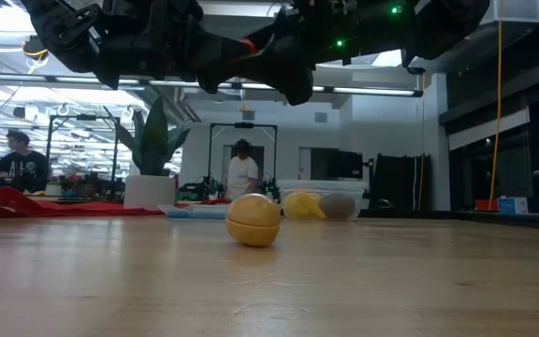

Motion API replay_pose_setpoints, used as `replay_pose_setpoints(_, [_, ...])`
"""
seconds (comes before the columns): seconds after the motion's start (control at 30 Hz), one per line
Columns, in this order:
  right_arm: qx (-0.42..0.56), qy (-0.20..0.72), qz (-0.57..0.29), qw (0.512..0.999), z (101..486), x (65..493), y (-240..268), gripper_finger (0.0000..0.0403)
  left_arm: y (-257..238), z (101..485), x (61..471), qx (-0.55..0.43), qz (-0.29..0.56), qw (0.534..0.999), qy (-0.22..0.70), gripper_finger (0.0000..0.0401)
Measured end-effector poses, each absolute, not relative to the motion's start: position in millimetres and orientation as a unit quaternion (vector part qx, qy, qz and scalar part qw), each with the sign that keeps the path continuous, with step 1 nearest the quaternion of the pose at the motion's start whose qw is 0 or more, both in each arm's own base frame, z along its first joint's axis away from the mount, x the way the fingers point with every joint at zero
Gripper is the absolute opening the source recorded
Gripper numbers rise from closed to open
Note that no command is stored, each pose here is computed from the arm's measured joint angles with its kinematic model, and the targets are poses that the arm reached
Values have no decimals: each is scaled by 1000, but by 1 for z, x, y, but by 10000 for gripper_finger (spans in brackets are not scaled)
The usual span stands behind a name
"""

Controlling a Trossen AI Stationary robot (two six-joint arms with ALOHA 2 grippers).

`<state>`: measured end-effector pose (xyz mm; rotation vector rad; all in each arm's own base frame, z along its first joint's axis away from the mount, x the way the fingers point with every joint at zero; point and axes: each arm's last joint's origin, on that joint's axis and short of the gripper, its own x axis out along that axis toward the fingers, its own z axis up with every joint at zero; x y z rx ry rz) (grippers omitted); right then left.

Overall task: Pick and placing Produce into tupperware
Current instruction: Put the strawberry into the transparent bin

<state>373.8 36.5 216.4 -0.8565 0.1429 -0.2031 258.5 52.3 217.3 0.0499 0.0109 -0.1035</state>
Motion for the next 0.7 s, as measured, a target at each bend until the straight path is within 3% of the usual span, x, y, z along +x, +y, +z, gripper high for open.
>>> replay_pose_setpoints(0.7, [-442, 65, -103, 889, 212, 377, 32, 325, 53, 217, 259, 2, -48, 999, 5, 177])
